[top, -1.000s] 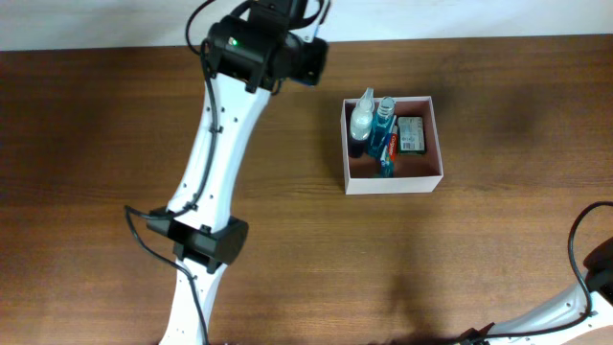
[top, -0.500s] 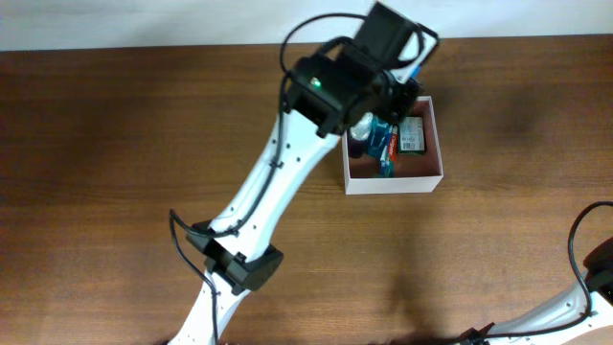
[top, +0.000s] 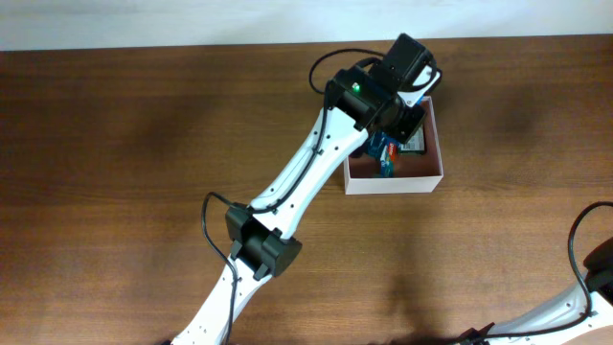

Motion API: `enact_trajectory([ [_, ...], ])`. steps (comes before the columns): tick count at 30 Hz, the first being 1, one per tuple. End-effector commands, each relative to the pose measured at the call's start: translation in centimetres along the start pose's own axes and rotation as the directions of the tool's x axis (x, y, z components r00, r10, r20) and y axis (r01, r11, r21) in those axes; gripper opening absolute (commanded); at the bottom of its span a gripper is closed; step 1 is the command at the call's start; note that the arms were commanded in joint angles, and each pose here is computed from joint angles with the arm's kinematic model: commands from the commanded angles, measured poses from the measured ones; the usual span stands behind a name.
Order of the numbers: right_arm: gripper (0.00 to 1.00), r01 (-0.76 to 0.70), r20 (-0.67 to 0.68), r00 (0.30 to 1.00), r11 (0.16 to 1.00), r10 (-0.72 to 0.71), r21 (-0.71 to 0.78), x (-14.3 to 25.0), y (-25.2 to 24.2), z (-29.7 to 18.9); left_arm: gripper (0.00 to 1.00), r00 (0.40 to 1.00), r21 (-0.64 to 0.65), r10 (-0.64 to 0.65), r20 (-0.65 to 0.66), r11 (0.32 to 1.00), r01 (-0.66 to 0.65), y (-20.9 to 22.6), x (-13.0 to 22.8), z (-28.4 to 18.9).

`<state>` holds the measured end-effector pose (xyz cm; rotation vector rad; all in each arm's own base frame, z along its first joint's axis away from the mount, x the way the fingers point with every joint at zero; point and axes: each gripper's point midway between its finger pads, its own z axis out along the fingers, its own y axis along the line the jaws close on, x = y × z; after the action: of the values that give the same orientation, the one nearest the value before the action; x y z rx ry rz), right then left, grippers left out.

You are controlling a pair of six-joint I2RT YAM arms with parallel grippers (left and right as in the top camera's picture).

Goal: Pack container
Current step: 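Lower the razor into the box and open the left gripper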

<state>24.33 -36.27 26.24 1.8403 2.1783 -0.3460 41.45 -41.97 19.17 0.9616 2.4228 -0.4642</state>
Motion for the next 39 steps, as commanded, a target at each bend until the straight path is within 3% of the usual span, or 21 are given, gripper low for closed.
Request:
enact_trajectory([
  [1, 0.99, 0.004, 0.007, 1.000, 1.000, -0.004, 0.011, 0.0, -0.3, -0.4, 0.18, 1.000, 0.051, 0.011, -0.010, 0.999, -0.011, -1.0, 0.3, 0.7],
  [6, 0.99, 0.004, 0.007, 1.000, 1.000, -0.004, 0.011, 0.0, -0.3, -0.4, 0.30, 1.000, 0.051, 0.013, -0.009, 0.999, -0.012, -1.1, 0.3, 0.7],
  [8, 0.99, 0.004, 0.007, 1.000, 1.000, -0.004, 0.011, 0.0, -0.3, -0.4, 0.46, 1.000, 0.051, 0.013, -0.010, 0.999, -0.012, -1.1, 0.3, 0.7],
  [10, 0.99, 0.004, 0.007, 1.000, 1.000, -0.004, 0.011, 0.0, -0.3, -0.4, 0.52, 1.000, 0.050, 0.010, -0.009, 0.999, -0.010, -0.9, 0.2, 0.7],
  [12, 0.99, 0.004, 0.007, 1.000, 1.000, -0.004, 0.011, 0.0, -0.3, -0.4, 0.67, 1.000, 0.047, 0.007, -0.006, 0.999, -0.007, -0.7, 0.2, 0.3],
  [17, 0.99, 0.004, 0.007, 1.000, 1.000, -0.004, 0.011, 0.0, -0.3, -0.4, 0.99, 0.999, 0.022, -0.015, 0.038, 1.000, 0.014, 0.8, -0.8, -4.0],
  [23, 0.99, 0.004, 0.007, 1.000, 1.000, -0.004, 0.011, 0.0, -0.3, -0.4, 0.99, 0.972, -0.107, -0.054, 0.231, 0.991, 0.080, 5.5, -3.1, -15.8],
  [29, 0.99, 0.004, 0.007, 1.000, 1.000, -0.004, 0.011, 0.0, -0.3, -0.4, 0.99, 0.924, -0.190, -0.169, 0.343, 0.951, 0.245, 9.9, -1.4, -25.8],
  [33, 0.99, 0.004, 0.007, 1.000, 1.000, -0.004, 0.011, 0.0, -0.3, -0.4, 0.99, 0.919, -0.209, -0.201, 0.339, 0.936, 0.282, 10.7, 0.4, -28.2],
  [39, 0.99, 0.004, 0.007, 1.000, 1.000, -0.004, 0.011, 0.0, -0.3, -0.4, 0.99, 0.927, -0.214, -0.211, 0.311, 0.934, 0.285, 10.7, 1.2, -28.3],
])
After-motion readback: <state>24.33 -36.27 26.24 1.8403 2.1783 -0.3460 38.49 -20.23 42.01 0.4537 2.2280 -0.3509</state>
